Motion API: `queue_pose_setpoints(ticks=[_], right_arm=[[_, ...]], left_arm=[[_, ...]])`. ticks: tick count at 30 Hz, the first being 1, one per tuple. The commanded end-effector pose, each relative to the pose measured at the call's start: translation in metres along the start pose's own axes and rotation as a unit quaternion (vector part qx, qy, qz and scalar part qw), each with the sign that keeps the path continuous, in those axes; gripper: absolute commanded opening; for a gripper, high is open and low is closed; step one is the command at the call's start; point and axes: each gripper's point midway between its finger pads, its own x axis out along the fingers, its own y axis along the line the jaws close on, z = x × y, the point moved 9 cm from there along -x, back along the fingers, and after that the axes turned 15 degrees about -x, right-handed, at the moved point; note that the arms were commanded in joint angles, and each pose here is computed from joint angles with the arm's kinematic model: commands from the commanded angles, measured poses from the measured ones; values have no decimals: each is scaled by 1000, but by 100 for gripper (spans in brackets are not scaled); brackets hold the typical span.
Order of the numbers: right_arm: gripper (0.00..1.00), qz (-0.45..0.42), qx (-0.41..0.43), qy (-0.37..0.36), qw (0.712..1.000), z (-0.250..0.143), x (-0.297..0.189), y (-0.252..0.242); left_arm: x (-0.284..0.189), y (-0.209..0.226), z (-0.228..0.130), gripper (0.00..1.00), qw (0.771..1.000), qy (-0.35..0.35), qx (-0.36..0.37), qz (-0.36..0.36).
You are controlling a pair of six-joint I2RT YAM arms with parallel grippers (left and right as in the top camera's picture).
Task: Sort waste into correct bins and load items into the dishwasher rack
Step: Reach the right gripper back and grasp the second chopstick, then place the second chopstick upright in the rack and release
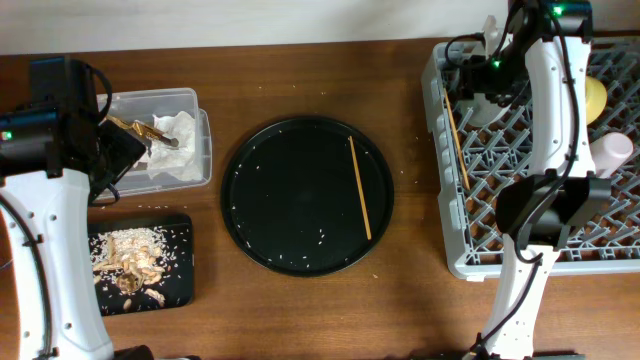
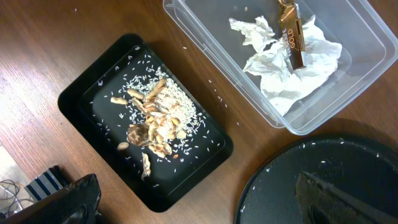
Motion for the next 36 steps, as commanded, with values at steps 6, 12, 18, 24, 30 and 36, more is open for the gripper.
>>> queue_pose_setpoints(ticks=[6,12,18,24,30,36], right_arm=[[59,70,-68,-27,995,7,-27,96],[49,23,-123,85,988,-12,101,210],[41,-6,-113,115,987,-44,167,226],[41,-42,-118,104,987,-43,174,220],[4,-44,-104,107,988,-48,182,218],[4,-47,-72,37,996,9,62,175]], left_arm=[[-3,0,1,99,1000,-5,-6,-3],[-3,0,1,99,1000,-5,-6,-3],[-3,0,1,99,1000,-5,-6,-3],[-3,0,1,99,1000,-4,-6,-4],[-3,0,1,99,1000,-5,-6,-3],[-3,0,1,99,1000,-5,-6,-3]])
